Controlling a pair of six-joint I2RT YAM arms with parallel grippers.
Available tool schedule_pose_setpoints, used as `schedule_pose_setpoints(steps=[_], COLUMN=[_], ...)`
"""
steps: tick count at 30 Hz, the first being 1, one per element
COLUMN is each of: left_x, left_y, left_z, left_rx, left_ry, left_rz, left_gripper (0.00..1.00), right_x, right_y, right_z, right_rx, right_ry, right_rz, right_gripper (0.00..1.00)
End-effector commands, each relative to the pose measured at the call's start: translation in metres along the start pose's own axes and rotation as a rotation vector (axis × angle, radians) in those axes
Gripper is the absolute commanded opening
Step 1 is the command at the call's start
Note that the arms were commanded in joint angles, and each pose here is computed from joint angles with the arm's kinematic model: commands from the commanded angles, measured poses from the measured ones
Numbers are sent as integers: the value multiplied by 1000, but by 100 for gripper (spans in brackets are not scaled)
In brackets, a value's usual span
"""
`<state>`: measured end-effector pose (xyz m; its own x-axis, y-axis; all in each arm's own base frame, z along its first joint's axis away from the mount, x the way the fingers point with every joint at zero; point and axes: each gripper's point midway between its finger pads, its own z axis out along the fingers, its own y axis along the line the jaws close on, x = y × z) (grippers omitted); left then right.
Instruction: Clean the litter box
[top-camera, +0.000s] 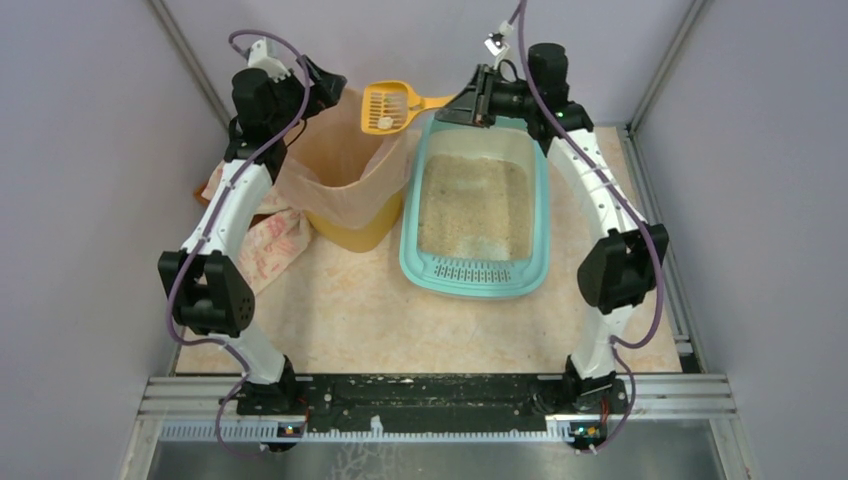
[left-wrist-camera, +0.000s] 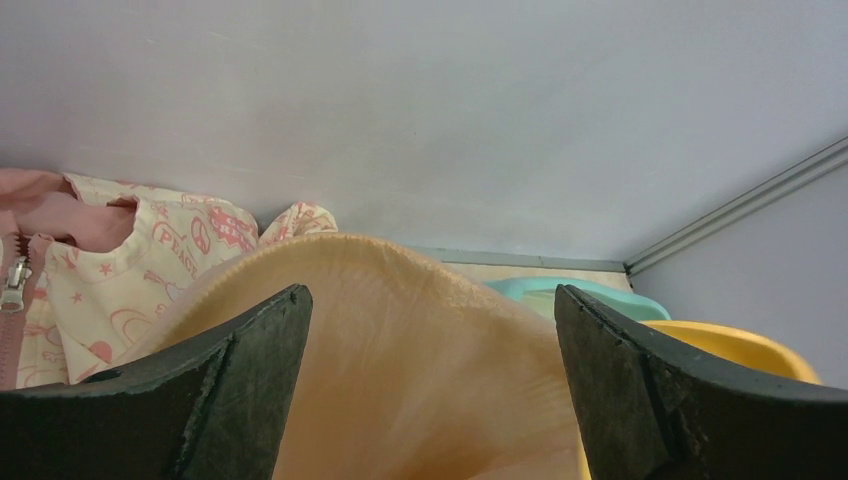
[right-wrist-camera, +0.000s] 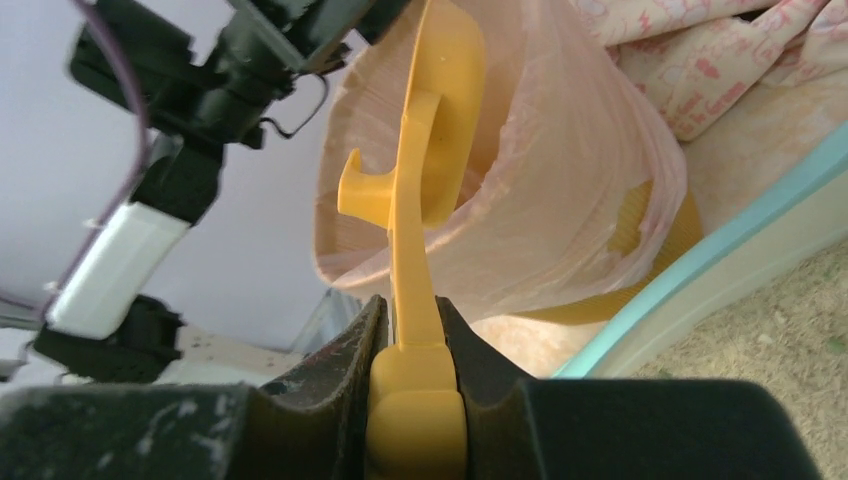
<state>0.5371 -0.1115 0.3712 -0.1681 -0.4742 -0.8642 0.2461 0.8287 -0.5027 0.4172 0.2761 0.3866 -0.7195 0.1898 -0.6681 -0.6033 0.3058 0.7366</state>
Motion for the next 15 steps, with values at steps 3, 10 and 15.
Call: schedule_pose_setpoints(steps=[3,10,15], left_x=[-36,-41,-41], left_y=[-16,-13,-11], left_z=[-17,-21,-22], left_rx=[25,7,2], left_ry=[-86,-96,-97], left_rz=[56,69,70], left_gripper=[97,97,97], right_x=[-1,5,11], right_y=[11,27,33], right_z=[31,52,52], right_rx=[105,162,246], right_ry=[51,68,83], right_rz=[-249,-491,-692], right_gripper=[0,0,0])
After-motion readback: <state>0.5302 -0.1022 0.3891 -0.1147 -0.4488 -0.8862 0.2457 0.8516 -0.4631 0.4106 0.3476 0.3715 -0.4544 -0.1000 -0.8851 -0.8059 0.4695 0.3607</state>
